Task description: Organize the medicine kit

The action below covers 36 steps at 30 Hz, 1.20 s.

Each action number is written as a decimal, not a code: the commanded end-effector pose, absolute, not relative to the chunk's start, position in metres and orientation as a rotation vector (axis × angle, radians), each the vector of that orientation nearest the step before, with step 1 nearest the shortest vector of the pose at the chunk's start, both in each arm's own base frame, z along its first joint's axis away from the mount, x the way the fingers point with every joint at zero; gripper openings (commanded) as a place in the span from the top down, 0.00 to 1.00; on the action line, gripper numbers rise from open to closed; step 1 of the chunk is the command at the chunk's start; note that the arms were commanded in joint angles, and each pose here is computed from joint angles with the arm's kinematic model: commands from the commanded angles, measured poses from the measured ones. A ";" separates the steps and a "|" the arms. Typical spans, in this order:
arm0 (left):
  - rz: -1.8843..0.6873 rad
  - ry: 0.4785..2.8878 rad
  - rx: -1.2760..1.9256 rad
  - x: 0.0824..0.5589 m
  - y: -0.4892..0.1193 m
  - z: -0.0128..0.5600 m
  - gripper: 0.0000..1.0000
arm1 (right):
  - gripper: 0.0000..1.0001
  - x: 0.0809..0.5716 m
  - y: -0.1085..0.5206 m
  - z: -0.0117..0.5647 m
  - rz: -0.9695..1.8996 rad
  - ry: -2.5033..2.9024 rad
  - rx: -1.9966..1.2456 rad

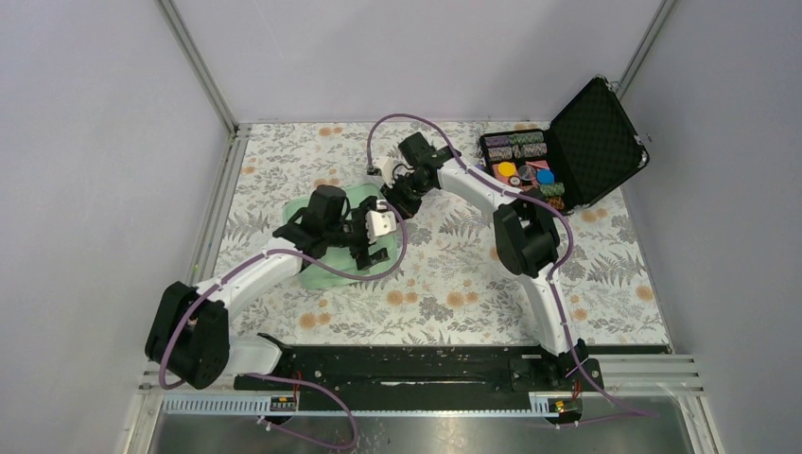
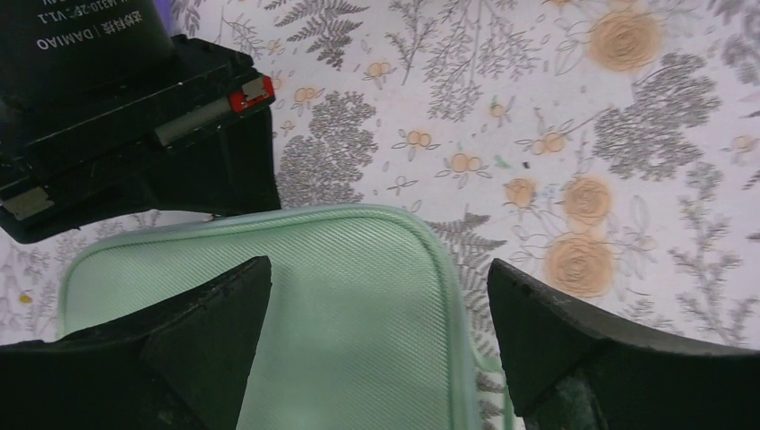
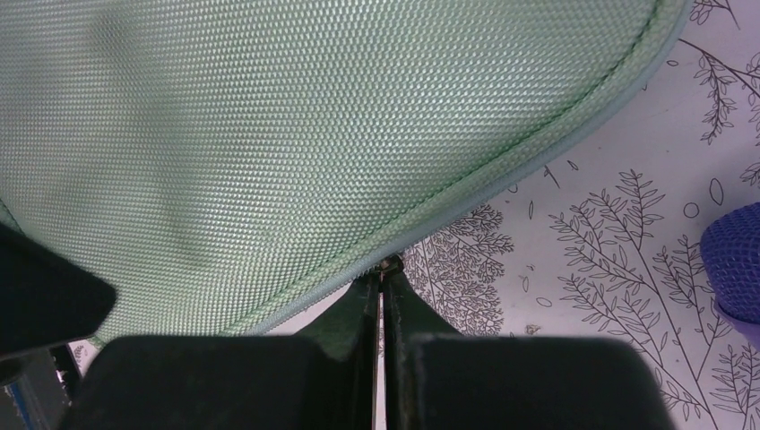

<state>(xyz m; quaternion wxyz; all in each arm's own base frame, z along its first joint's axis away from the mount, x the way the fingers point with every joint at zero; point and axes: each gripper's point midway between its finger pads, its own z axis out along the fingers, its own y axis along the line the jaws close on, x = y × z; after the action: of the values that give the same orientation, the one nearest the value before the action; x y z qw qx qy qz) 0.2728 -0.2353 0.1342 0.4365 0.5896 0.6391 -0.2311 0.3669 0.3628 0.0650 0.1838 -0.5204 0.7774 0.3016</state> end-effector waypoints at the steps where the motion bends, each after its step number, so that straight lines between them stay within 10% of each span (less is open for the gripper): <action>1: -0.421 1.400 1.538 0.301 -0.242 0.142 0.10 | 1.00 0.358 0.365 0.082 0.915 2.170 -1.486; 36: -0.157 1.489 1.318 0.354 -0.225 0.131 0.21 | 1.00 0.252 0.325 0.102 1.171 2.126 -1.635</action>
<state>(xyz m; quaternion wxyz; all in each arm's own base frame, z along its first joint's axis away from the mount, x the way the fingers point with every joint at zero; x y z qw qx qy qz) 0.3092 -0.2383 0.1040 0.4768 0.5900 0.6337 -0.1515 0.2960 0.3256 0.0673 0.1404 -0.5585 0.7404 0.3467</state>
